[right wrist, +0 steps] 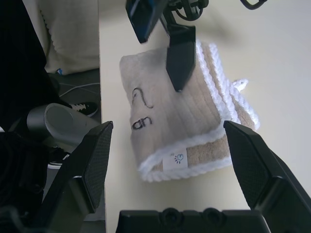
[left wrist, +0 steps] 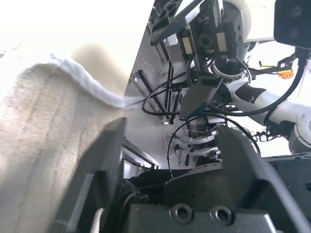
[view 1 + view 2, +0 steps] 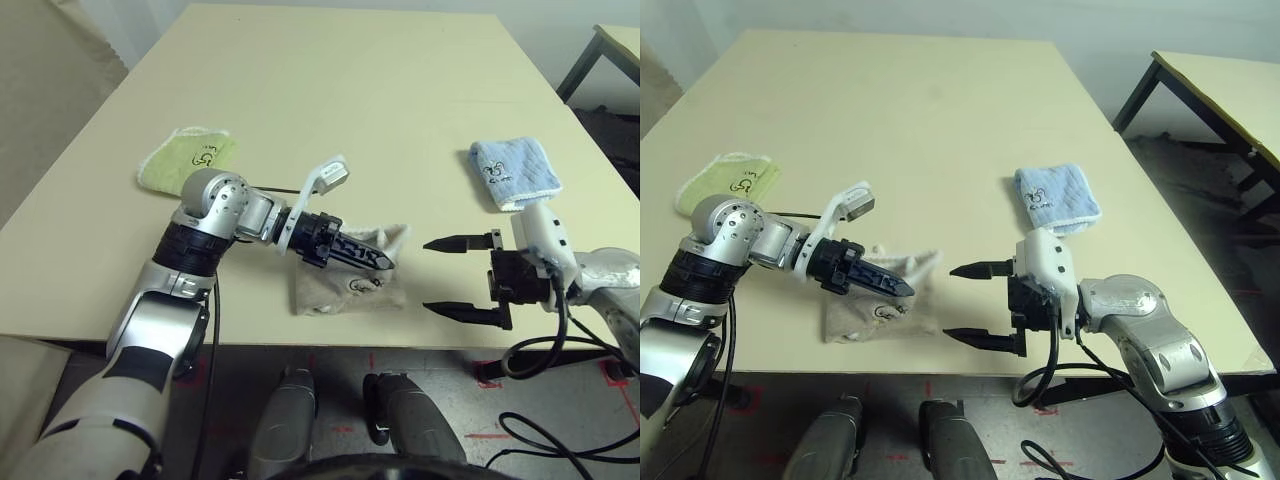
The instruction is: Fold the towel and set it aside.
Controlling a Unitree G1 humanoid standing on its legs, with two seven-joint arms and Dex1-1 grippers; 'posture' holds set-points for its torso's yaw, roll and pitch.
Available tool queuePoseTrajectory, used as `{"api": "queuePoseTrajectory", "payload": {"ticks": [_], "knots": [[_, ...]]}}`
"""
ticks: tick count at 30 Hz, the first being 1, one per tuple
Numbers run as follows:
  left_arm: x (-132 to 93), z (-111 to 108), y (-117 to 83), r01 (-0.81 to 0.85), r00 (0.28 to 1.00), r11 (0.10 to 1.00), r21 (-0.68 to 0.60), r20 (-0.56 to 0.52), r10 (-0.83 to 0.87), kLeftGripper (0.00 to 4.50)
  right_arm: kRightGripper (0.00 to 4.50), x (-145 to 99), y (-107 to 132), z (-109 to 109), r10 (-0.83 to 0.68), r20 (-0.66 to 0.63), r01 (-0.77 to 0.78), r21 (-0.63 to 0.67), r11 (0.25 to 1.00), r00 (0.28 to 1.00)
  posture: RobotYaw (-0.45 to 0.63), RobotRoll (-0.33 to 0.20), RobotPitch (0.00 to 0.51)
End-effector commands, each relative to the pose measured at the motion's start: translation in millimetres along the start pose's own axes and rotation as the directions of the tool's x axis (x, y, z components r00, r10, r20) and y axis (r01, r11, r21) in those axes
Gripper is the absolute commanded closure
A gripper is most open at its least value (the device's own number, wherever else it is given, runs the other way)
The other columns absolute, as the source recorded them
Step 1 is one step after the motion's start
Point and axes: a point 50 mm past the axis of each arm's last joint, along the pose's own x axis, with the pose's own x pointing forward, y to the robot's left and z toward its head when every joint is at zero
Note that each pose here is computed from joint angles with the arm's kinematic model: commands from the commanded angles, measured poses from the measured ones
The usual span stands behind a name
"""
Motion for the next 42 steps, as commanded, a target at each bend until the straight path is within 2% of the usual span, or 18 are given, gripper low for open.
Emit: {"api": "queuePoseTrajectory", "payload": {"ticks": [1,4,8,10,12,15,18,20,24,26,27,35,42], "knots": [[0.7,6.6,0.1,-0.013,0.999,1.000,0.019,0.041,0.013,0.02,0.00,-0.1,1.3,1.0,0.009,-0.009,-0.009,0.000,1.000,1.000,-0.05,0.000,0.150],[-1.2,14.2,-1.9,-0.012,0.996,0.999,0.038,0.084,0.008,0.02,0.00,0.4,1.0,1.8,0.013,-0.018,-0.013,-0.004,1.000,1.000,-0.05,0.000,0.148],[-26.0,22.1,-7.2,-0.087,0.970,0.976,0.198,0.239,0.038,0.02,0.00,1.8,-7.7,16.1,-0.043,0.014,0.042,0.024,0.999,0.999,-0.06,0.000,0.148],[-39.2,19.4,-10.6,-0.115,0.952,0.944,0.308,0.307,0.016,0.02,0.00,7.0,-9.4,23.5,-0.048,0.042,0.046,0.053,0.998,0.998,-0.05,0.000,0.148],[-52.3,13.9,-13.7,-0.163,0.937,0.909,0.385,0.348,0.021,0.00,0.32,15.1,-8.9,28.9,-0.038,0.070,0.032,0.072,0.997,0.997,-0.04,0.000,0.152],[-67.2,5.5,-13.0,-0.267,0.919,0.848,0.458,0.385,0.081,0.63,1.18,30.8,-7.0,30.3,-0.013,0.096,0.003,0.112,0.994,0.995,-0.03,0.000,0.155],[-71.4,-21.6,-3.6,-0.327,0.942,0.706,0.628,0.278,0.188,1.60,2.32,52.2,-3.4,30.4,0.034,0.132,-0.054,0.151,0.987,0.991,-0.01,0.000,0.158],[-71.1,-35.8,-1.8,-0.294,0.956,0.641,0.709,0.232,0.182,2.34,3.03,61.7,-1.0,30.1,0.059,0.141,-0.082,0.167,0.983,0.988,0.00,0.000,0.159],[-70.6,-48.5,1.3,-0.303,0.952,0.545,0.781,0.278,0.130,3.69,4.44,73.8,3.8,24.5,0.100,0.137,-0.127,0.201,0.971,0.986,0.02,0.000,0.161],[-64.7,-53.9,3.1,-0.292,0.953,0.523,0.801,0.287,0.092,4.42,4.50,79.3,7.6,17.9,0.124,0.115,-0.146,0.212,0.966,0.986,0.02,0.000,0.160],[-57.9,-58.9,4.4,-0.267,0.961,0.511,0.817,0.266,0.076,4.46,4.50,82.7,10.0,12.7,0.136,0.096,-0.154,0.217,0.964,0.986,0.02,0.000,0.160],[-32.1,-74.5,14.6,-0.183,0.980,0.485,0.855,0.197,0.024,4.46,4.50,89.1,6.4,-8.1,0.107,0.021,-0.109,0.212,0.971,0.994,0.01,0.000,0.153],[-36.0,-88.6,32.9,-0.196,0.981,0.470,0.861,0.169,0.098,4.46,4.50,89.4,2.6,-19.6,0.075,-0.013,-0.071,0.201,0.977,0.997,0.01,0.000,0.151]]}}
